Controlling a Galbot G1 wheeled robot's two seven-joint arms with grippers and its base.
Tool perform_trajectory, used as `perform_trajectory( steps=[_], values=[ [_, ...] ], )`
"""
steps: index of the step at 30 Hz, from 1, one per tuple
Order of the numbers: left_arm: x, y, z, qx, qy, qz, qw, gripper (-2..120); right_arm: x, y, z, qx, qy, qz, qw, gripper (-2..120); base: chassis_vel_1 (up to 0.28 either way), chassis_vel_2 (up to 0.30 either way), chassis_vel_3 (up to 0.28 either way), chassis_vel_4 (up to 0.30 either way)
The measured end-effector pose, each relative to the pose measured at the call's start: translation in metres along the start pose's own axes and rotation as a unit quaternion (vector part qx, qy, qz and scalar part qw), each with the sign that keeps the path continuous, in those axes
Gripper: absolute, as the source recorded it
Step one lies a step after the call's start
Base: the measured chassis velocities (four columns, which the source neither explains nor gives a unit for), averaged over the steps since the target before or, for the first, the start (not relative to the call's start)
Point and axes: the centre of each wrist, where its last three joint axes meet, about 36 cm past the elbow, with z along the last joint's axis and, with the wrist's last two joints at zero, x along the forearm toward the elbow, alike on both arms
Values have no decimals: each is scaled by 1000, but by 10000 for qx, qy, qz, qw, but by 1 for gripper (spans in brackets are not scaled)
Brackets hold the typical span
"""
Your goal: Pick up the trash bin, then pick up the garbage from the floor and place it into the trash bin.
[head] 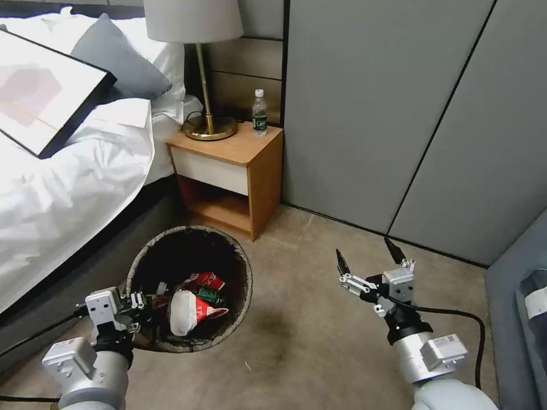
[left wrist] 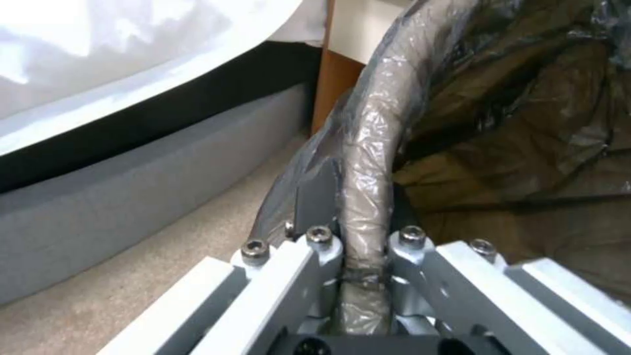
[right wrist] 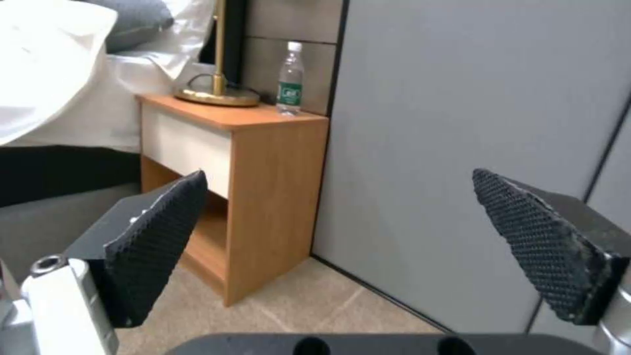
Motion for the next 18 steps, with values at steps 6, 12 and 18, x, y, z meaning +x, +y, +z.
perform_trajectory(
  steps=[6, 12, 18],
  values=[
    [1, 0, 1, 30, 17, -24, 10000, 3, -3, -1, 0, -1, -3, -20, 10000, 100, 56, 52, 58, 53],
    [1, 0, 2, 38, 40, -39, 10000, 3, -6, -3, 1, -5, 6, -16, 10000, 100, 71, 73, 82, 76],
    [2, 0, 2, 37, 51, -44, 10000, 3, -9, -6, -1, -27, 28, 1, 10000, 100, 77, 84, 84, 83]
  ],
)
